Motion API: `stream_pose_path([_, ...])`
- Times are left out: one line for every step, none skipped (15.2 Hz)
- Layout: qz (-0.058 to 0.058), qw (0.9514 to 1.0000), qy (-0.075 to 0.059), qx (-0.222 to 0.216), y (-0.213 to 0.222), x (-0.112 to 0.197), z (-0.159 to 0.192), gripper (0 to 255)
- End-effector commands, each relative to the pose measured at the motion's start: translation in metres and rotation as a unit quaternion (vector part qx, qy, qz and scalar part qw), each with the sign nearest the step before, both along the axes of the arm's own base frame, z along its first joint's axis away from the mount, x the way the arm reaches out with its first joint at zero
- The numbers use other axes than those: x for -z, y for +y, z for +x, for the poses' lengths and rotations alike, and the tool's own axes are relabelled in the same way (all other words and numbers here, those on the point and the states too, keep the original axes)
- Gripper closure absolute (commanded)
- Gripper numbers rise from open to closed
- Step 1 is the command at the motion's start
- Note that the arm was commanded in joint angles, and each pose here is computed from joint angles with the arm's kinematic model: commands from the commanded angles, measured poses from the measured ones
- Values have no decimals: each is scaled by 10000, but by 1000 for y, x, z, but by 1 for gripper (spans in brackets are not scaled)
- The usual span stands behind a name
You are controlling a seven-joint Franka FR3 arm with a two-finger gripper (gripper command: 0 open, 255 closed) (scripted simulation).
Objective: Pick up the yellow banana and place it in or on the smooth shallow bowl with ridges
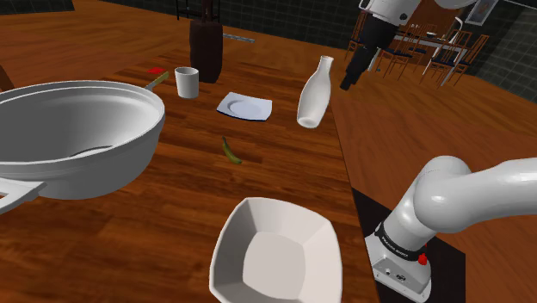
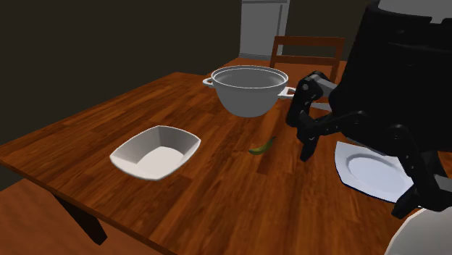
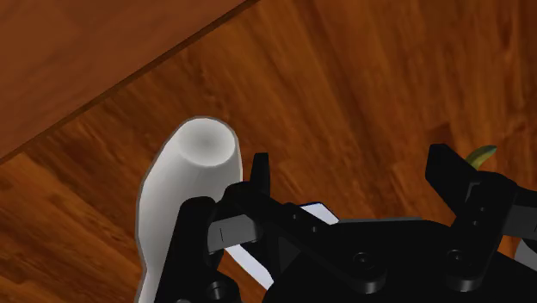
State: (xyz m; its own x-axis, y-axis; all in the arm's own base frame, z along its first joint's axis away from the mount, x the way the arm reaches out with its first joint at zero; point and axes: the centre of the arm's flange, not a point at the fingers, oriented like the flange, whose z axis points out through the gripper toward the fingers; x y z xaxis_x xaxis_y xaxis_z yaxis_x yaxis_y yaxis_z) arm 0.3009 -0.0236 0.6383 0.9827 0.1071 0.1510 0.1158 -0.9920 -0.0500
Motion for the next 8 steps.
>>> stream_pose_path([0,10000,0,0,0,0,0,0])
stream_pose_path([-1,10000,35,47,11,6,7,0])
stream_pose_path([-1,9999,70,93,21,11,13,0])
stream_pose_path([-2,9998,105,140,32,17,20,0])
stream_pose_path([-3,9997,140,187,43,23,26,0])
stream_pose_path([-4,9996,175,233,53,28,33,0])
stream_pose_path([-4,9994,210,280,64,34,40,0])
stream_pose_path([-5,9992,245,327,74,40,47,0])
